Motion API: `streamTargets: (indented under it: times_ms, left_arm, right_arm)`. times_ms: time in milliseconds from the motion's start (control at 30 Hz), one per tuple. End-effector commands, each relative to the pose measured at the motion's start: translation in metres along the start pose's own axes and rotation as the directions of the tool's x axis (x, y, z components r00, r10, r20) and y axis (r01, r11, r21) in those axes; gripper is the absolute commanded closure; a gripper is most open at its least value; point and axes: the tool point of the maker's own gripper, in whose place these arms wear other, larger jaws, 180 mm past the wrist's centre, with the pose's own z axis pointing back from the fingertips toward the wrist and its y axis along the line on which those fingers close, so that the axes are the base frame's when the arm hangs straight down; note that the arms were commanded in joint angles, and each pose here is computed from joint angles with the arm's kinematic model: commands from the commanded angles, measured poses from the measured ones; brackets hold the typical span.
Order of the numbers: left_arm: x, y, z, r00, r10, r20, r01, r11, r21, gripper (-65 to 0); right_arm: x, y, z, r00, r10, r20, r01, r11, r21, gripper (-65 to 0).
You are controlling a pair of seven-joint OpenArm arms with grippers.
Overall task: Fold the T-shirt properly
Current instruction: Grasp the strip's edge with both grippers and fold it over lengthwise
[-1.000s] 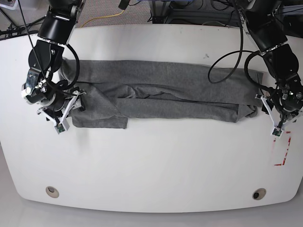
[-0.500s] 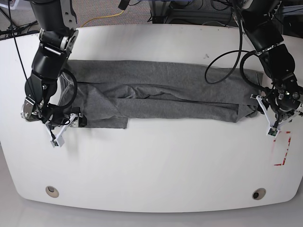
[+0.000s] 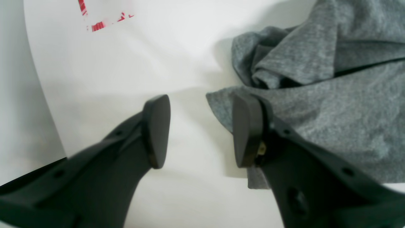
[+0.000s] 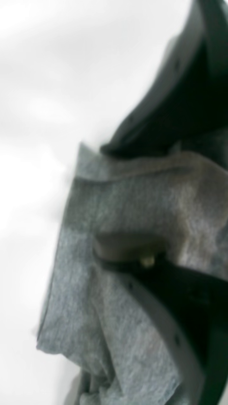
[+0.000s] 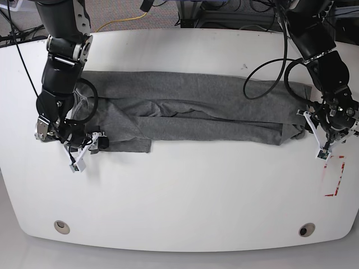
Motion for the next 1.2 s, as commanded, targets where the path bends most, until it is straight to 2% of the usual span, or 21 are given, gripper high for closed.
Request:
streamTargets:
  times_ms: [0, 67, 100, 167, 300, 433, 500, 667, 900, 1100, 1167]
  left_arm:
    - [0.014, 0.011, 0.007, 0.999, 0.001, 0.040, -0.002, 1.000, 0.030, -29.9]
    - [0.022, 0.013, 0.009, 0.998, 0.007, 0.060, -0.008, 0.999, 0.032, -30.0]
    - [0.027, 0.011, 0.008, 0.997, 0.013, 0.070, -0.014, 1.000, 0.025, -30.1]
    - [0.031, 0.008, 0.006, 0.997, 0.021, 0.075, -0.022, 1.000, 0.013, -30.8]
    - [0.046, 0.010, 0.003, 0.995, 0.040, 0.097, -0.040, 0.999, -0.003, -40.6]
    - [0.064, 0.003, 0.000, 0.978, 0.165, 0.127, -0.163, 0.986, -0.024, -50.0]
    - [0.070, -0.001, -0.001, 0.974, 0.184, 0.135, -0.180, 0.983, -0.037, -52.5]
    - [0.081, -0.015, -0.011, 0.971, 0.203, 0.125, -0.192, 0.977, -0.095, -52.9]
    - [0.071, -0.035, -0.027, 0.977, 0.203, 0.062, -0.192, 0.969, -0.153, -52.8]
    - [0.058, -0.074, -0.035, 0.999, 0.052, 0.015, -0.048, 0.981, -0.187, -52.8]
    - [0.057, -0.075, -0.034, 1.000, 0.025, 0.017, -0.021, 0.984, -0.179, -52.6]
  right_arm:
    - [0.028, -0.005, 0.011, 0.997, 0.014, 0.077, -0.013, 1.000, -0.007, -14.0]
    - [0.031, -0.005, 0.012, 0.997, 0.018, 0.081, -0.017, 1.000, -0.009, -4.6]
    - [0.032, -0.007, 0.013, 0.996, 0.018, 0.083, -0.018, 1.000, -0.011, -3.2]
    - [0.033, -0.007, 0.014, 0.996, 0.020, 0.083, -0.019, 1.000, -0.013, -3.5]
    - [0.041, -0.007, 0.018, 0.994, 0.044, 0.099, -0.041, 0.999, -0.025, 0.0]
    - [0.053, -0.004, 0.027, 0.988, 0.084, 0.132, -0.079, 0.996, -0.045, 0.0]
    - [0.055, -0.004, 0.029, 0.987, 0.093, 0.133, -0.087, 0.995, -0.050, 0.0]
    - [0.052, -0.003, 0.030, 0.990, 0.095, 0.107, -0.090, 0.995, -0.049, 0.0]
    - [0.050, -0.004, 0.030, 0.990, 0.092, 0.104, -0.087, 0.995, -0.050, 0.0]
    - [0.039, -0.006, 0.028, 0.993, 0.083, 0.086, -0.079, 0.996, -0.050, 0.0]
    - [0.037, -0.006, 0.028, 0.993, 0.082, 0.083, -0.078, 0.996, -0.049, 0.0]
